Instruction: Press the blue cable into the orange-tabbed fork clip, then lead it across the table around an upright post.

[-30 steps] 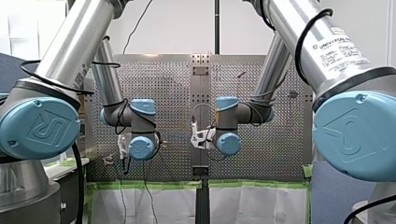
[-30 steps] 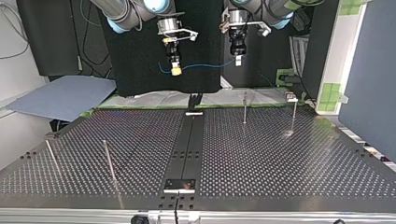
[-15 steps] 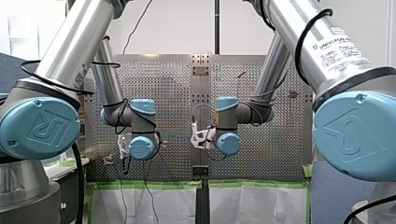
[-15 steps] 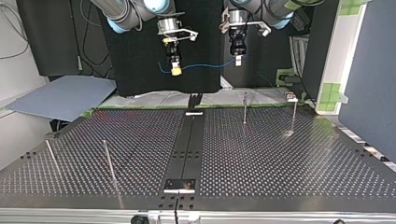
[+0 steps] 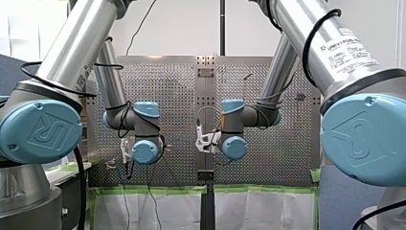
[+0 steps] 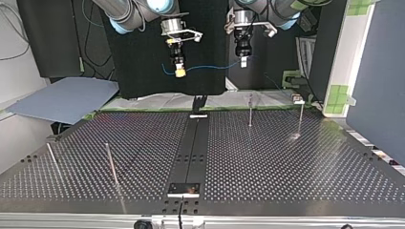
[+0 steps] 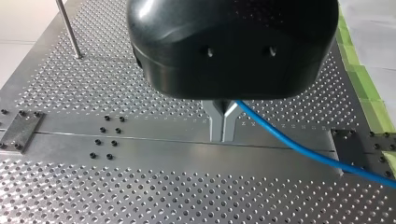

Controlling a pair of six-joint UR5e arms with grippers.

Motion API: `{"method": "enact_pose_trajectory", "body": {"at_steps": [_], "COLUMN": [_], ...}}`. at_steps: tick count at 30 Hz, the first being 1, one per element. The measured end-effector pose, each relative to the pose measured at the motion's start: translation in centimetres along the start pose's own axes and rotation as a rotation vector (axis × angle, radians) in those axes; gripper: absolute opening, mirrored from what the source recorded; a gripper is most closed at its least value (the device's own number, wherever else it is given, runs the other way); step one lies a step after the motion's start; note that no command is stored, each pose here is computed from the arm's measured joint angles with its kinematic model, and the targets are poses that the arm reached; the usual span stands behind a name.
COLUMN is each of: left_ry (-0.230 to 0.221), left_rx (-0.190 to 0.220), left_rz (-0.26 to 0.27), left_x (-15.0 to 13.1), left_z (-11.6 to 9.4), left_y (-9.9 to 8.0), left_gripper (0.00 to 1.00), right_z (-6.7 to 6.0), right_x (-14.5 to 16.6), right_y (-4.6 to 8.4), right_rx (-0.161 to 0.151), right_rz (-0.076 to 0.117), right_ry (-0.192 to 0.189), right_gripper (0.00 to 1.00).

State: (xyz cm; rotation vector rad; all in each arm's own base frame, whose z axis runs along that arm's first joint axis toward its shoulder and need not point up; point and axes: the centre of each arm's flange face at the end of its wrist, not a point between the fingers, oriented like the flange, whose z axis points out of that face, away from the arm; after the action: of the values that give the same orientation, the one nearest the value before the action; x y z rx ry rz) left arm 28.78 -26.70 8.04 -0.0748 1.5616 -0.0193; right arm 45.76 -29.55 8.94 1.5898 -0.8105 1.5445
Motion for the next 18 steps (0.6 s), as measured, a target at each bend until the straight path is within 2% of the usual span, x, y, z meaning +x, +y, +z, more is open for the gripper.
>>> {"method": "enact_pose_trajectory", "body": {"at_steps": [18], "left_ry": [0.013], "left_rx": [0.002], "left_rz": [0.012], "left_x": [0.44], "left_z": [-0.52], "left_y": [0.18], "left_gripper": [0.0], "right_z": [0.0], "right_x": [0.07], "right_y": [0.01], "right_rx": [0.0], "right_rz": [0.0], "right_ry": [0.0], "right_gripper": [0.0]}}
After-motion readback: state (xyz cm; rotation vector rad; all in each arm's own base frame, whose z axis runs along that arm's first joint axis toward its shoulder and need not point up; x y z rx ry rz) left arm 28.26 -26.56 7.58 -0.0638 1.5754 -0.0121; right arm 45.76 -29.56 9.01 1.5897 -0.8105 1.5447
